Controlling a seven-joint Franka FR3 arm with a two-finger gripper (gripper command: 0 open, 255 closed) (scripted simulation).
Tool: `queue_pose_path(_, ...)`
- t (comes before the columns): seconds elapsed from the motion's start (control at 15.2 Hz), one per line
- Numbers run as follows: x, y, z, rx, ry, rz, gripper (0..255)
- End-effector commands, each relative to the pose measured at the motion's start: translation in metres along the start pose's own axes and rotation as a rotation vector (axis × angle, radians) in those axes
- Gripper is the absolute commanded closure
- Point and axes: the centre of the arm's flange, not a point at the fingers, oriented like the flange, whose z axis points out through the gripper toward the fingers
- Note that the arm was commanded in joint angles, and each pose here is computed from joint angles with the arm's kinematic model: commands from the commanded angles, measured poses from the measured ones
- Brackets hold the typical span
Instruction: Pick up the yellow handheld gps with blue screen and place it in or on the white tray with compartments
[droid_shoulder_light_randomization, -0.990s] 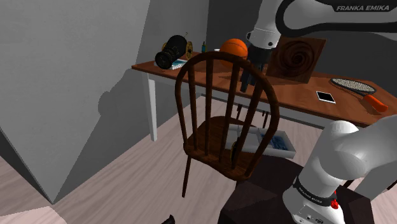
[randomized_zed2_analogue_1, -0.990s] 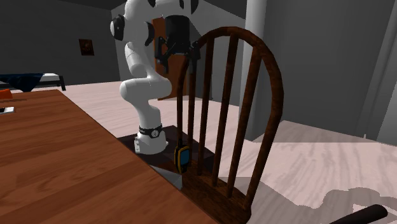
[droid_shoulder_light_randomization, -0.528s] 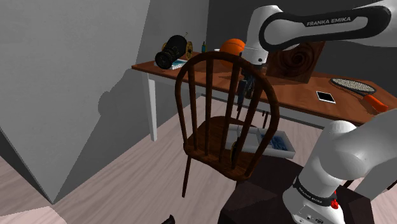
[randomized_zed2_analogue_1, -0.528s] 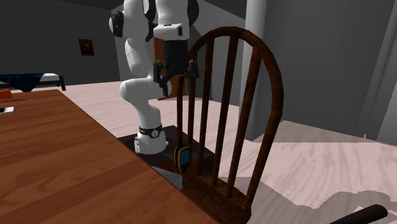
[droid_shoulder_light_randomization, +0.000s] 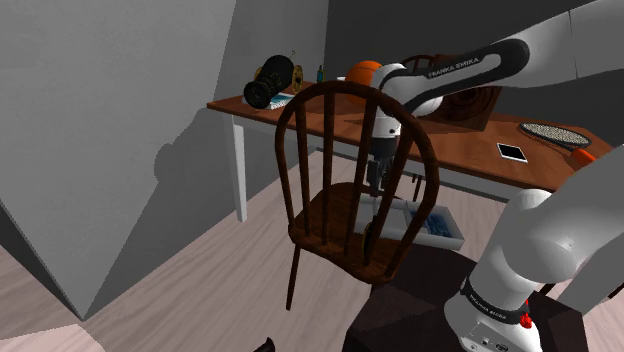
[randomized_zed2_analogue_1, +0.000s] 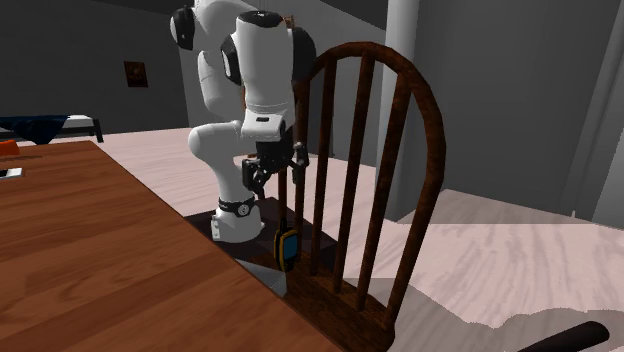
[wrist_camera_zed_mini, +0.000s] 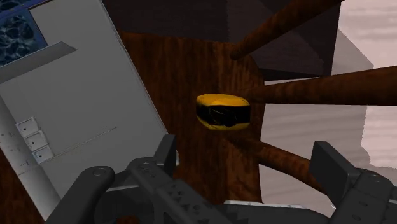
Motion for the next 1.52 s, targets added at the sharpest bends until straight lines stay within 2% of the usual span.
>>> queue_pose_path(0.0,0.011,0.011,0.026,0.036,-0.052,-0.010,0)
queue_pose_path(0.2,0.021,0.022,0.067,0.089,-0.128,-0.025,0)
queue_pose_path(0.73,0.016,0.018,0.107,0.090,-0.129,-0.025,0)
queue_pose_path(1.25,0.016,0.019,0.107,0.090,-0.129,-0.025,0)
queue_pose_path(1.32,0.016,0.019,0.107,0.090,-0.129,-0.025,255)
queue_pose_path(1.45,0.016,0.019,0.107,0.090,-0.129,-0.025,255)
